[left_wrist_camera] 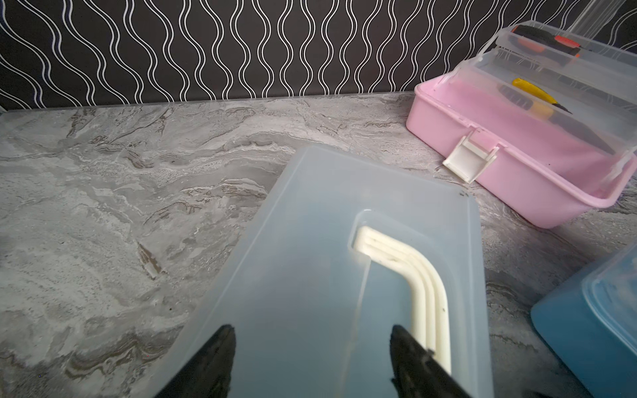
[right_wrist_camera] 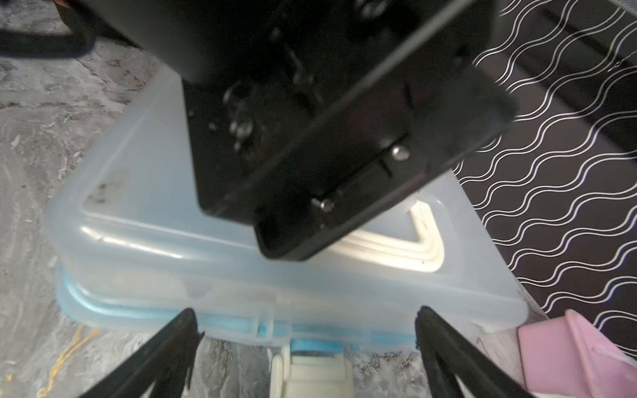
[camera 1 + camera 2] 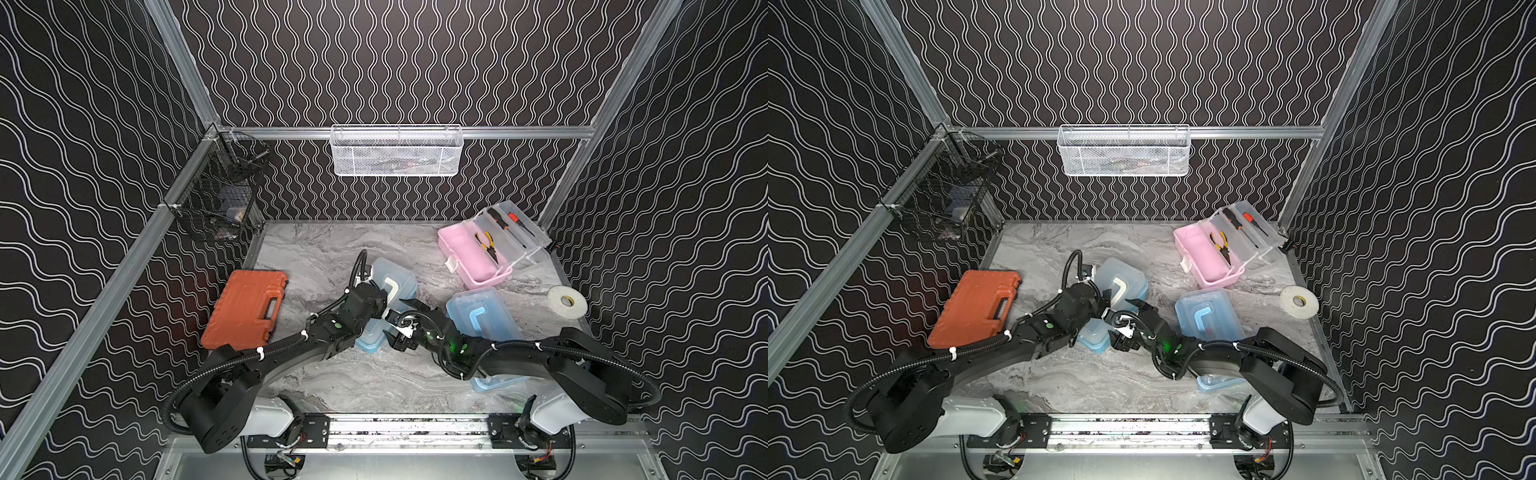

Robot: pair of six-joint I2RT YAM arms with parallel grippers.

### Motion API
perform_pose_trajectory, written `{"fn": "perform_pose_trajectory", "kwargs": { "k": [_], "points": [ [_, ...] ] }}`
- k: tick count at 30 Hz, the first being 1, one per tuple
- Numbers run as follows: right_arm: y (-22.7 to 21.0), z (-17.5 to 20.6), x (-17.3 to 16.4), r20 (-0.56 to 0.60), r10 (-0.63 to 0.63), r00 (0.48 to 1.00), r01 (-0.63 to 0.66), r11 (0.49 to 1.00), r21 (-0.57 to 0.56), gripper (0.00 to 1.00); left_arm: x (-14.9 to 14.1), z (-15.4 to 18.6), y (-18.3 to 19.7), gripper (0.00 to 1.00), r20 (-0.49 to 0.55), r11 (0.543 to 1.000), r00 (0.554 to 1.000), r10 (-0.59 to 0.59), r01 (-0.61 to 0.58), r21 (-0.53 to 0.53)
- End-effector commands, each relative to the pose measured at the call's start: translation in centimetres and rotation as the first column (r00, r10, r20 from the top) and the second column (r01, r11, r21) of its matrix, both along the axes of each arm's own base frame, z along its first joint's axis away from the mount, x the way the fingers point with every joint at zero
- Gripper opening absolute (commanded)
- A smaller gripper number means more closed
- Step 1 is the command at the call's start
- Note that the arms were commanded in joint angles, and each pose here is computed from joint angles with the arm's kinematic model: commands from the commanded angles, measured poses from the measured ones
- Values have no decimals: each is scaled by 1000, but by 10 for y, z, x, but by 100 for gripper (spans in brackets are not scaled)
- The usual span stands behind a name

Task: Close toolboxes
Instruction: Fasten the toolbox latch on the toolbox.

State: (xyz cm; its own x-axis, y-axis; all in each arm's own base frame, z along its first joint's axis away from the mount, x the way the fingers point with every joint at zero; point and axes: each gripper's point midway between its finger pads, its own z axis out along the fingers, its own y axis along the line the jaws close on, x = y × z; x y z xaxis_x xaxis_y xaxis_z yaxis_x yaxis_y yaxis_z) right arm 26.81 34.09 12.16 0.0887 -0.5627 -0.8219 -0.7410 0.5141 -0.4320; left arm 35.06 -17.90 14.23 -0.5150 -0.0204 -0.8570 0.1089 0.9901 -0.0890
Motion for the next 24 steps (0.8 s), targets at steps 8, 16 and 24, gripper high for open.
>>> {"fn": "perform_pose_trajectory", "kwargs": {
  "k": [8, 16, 24],
  "points": [
    [0, 46, 7, -40, 6, 999, 2, 976, 219, 99, -29, -44, 7, 75, -198, 997, 980, -35, 49, 66],
    [-32, 76, 15, -250, -161, 955, 223, 944, 244, 99, -27, -43, 7, 75, -198, 995, 979, -39, 55, 79],
    [-78, 40, -1, -531, -306, 790, 446, 881, 157, 99, -20, -31, 5, 75, -177, 993, 983, -45, 63, 101]
  ]
}}
